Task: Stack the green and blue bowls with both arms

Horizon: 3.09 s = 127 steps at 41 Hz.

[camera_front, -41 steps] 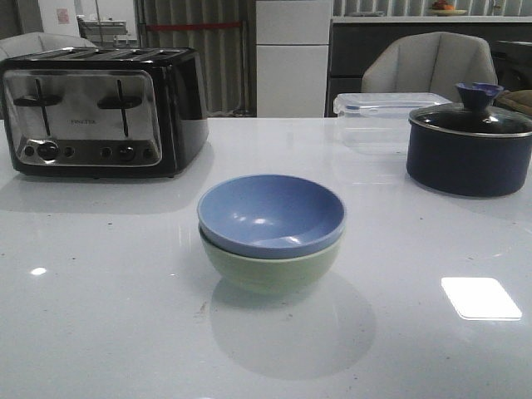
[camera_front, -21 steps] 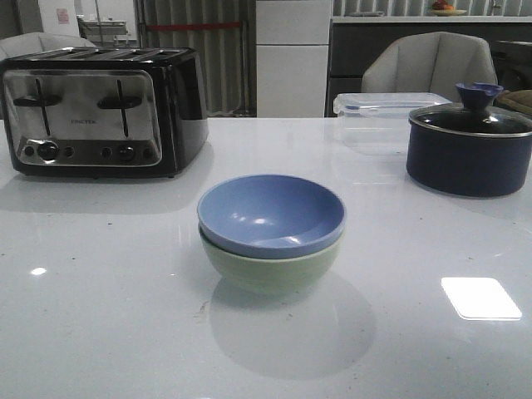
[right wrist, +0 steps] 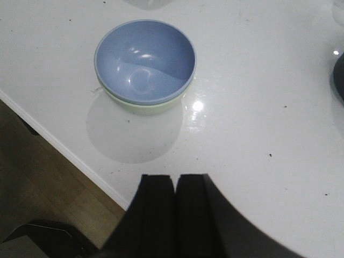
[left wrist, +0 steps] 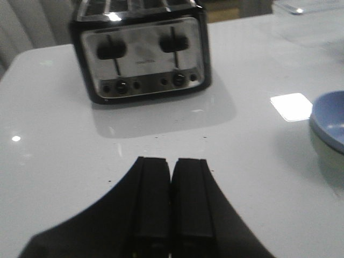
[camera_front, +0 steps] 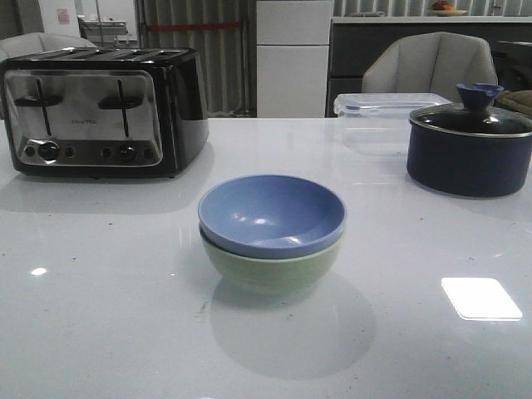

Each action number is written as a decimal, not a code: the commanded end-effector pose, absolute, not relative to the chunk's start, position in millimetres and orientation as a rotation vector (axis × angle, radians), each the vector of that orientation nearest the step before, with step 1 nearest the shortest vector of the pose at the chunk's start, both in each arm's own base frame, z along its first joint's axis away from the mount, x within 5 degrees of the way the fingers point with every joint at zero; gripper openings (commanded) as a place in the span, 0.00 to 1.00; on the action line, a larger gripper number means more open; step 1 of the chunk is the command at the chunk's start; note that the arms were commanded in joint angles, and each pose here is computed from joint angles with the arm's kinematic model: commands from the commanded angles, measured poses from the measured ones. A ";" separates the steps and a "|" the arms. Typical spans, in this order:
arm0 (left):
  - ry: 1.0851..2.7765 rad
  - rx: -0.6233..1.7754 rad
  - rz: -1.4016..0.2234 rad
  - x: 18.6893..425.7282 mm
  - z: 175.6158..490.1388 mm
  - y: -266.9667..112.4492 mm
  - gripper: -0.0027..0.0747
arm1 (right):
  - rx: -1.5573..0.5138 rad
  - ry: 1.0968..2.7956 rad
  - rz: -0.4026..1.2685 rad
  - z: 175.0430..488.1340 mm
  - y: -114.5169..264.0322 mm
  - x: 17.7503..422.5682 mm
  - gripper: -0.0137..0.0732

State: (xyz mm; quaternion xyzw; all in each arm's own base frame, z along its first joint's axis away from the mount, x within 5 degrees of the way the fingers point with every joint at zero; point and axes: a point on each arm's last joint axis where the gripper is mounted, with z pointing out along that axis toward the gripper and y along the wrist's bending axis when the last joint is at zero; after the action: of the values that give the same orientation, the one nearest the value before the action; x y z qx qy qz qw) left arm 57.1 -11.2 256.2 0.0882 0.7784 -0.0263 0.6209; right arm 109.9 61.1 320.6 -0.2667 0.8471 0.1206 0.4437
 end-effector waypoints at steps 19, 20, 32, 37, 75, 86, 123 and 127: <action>1.429 0.007 -0.037 54.2 214.0 -1.5 0.16 | -0.626 2.011 0.306 334.6 61.9 113.2 0.16; 1.437 0.007 -0.037 54.3 213.2 -1.5 0.16 | -0.626 2.011 0.306 334.6 61.9 113.2 0.16; 1.433 0.007 -0.037 54.1 214.2 -1.5 0.16 | -0.626 2.011 0.306 334.6 61.9 113.2 0.16; 1.433 0.007 -0.037 54.1 214.2 -1.5 0.16 | -0.626 2.011 0.306 334.6 61.9 113.2 0.16; 1.435 0.007 -0.037 54.3 214.1 -1.5 0.16 | -0.520 1.863 0.244 331.1 44.2 94.8 0.16; 1.435 0.007 -0.037 54.3 214.1 -1.5 0.16 | -0.231 1.561 0.072 281.9 13.1 61.3 0.16; 1.435 0.007 -0.037 54.3 214.1 -1.5 0.16 | -0.024 1.465 -0.029 208.1 -0.2 54.8 0.16; 1.435 0.007 -0.037 54.3 214.1 -1.5 0.16 | -0.023 1.439 -0.029 210.5 -0.3 54.5 0.16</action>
State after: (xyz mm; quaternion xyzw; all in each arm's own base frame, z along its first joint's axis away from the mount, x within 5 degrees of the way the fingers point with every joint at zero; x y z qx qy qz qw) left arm 56.2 -1.6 207.7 0.0082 0.6929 -0.0122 0.7209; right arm 56.9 1.9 197.2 -0.0184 0.7089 -0.0020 0.7050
